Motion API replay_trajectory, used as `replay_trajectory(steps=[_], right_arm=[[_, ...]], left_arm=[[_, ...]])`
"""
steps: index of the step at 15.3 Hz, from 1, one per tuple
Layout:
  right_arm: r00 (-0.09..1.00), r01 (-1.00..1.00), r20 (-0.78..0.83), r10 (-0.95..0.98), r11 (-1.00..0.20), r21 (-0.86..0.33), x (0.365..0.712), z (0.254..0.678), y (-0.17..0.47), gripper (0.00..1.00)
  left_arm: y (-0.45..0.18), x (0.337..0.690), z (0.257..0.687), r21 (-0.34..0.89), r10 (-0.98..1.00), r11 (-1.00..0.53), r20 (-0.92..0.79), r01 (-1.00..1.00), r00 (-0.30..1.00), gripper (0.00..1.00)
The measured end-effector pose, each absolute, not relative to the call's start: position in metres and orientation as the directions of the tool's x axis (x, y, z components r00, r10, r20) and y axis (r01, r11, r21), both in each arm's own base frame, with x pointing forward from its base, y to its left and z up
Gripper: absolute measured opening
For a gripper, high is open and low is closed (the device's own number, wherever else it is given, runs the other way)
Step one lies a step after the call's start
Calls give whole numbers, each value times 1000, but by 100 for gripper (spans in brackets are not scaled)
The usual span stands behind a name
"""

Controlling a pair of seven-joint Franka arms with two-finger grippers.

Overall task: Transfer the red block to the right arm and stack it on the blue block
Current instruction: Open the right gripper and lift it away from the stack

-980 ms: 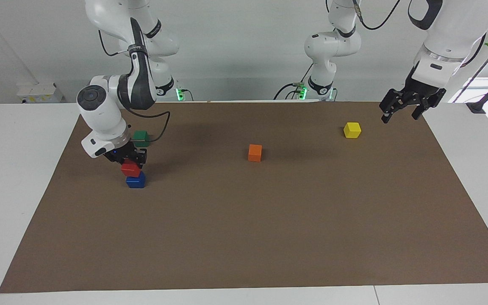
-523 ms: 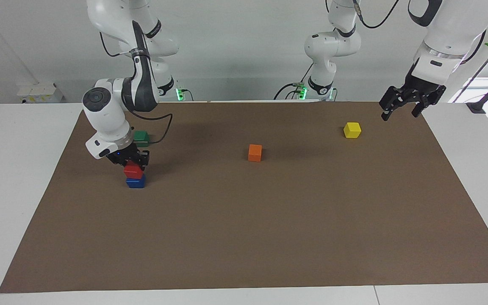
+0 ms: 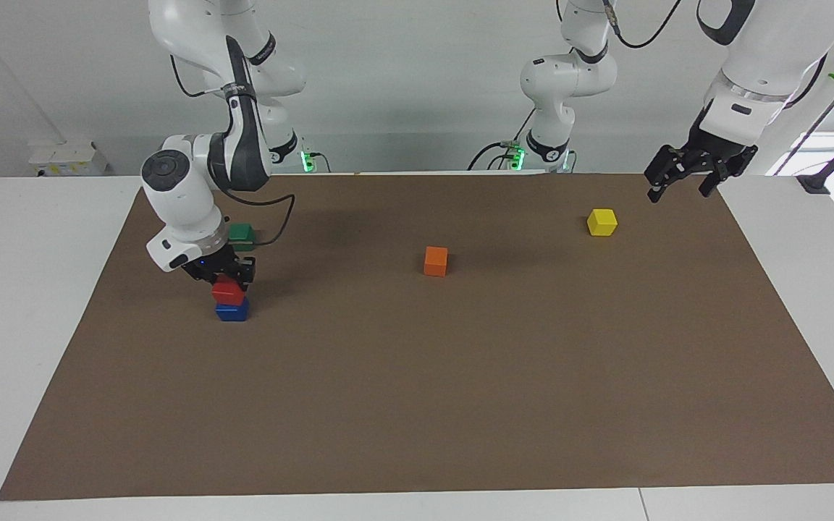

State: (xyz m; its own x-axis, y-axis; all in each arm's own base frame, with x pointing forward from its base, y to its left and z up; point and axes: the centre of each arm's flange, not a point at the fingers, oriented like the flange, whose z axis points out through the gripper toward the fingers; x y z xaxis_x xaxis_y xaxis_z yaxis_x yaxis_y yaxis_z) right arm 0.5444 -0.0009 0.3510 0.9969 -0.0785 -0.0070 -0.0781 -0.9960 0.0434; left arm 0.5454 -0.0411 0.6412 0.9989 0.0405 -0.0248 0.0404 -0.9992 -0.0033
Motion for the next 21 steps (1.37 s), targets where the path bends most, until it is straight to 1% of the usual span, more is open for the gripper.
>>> replay_trajectory(steps=[4,5,9,11,13,15,17,19,21], right_arm=[[997,-81,7,-81,-996,42,545,350,-2,56],[997,-82,7,-81,-996,42,544,350,-2,62],[997,-83,10,-83,-996,41,545,351,-3,99],[997,-78,6,-77,-996,45,549,363,-3,100],[999,-36,-14,-37,-998,55,559,402,-4,100],[1000,15,-28,14,-998,57,565,460,-5,100],[998,48,-43,46,-997,57,563,514,-6,100],[995,85,-57,82,-995,54,557,549,-7,100],[992,116,-57,113,-992,50,550,575,-7,100]], left_arm=[[-42,539,640,-8,39,-999,-63,38,997,100],[-42,539,639,-8,39,-999,-68,38,997,100],[-44,536,639,-10,34,-999,-83,34,996,100],[-46,535,639,-10,30,-1000,-84,30,996,100],[-47,535,639,-10,29,-1000,-86,29,996,100],[-47,534,639,-11,30,-1000,-88,29,996,100],[-46,533,640,-12,32,-999,-91,31,995,100],[-44,532,640,-12,34,-999,-91,33,995,100],[-44,532,640,-12,35,-999,-92,34,995,100]])
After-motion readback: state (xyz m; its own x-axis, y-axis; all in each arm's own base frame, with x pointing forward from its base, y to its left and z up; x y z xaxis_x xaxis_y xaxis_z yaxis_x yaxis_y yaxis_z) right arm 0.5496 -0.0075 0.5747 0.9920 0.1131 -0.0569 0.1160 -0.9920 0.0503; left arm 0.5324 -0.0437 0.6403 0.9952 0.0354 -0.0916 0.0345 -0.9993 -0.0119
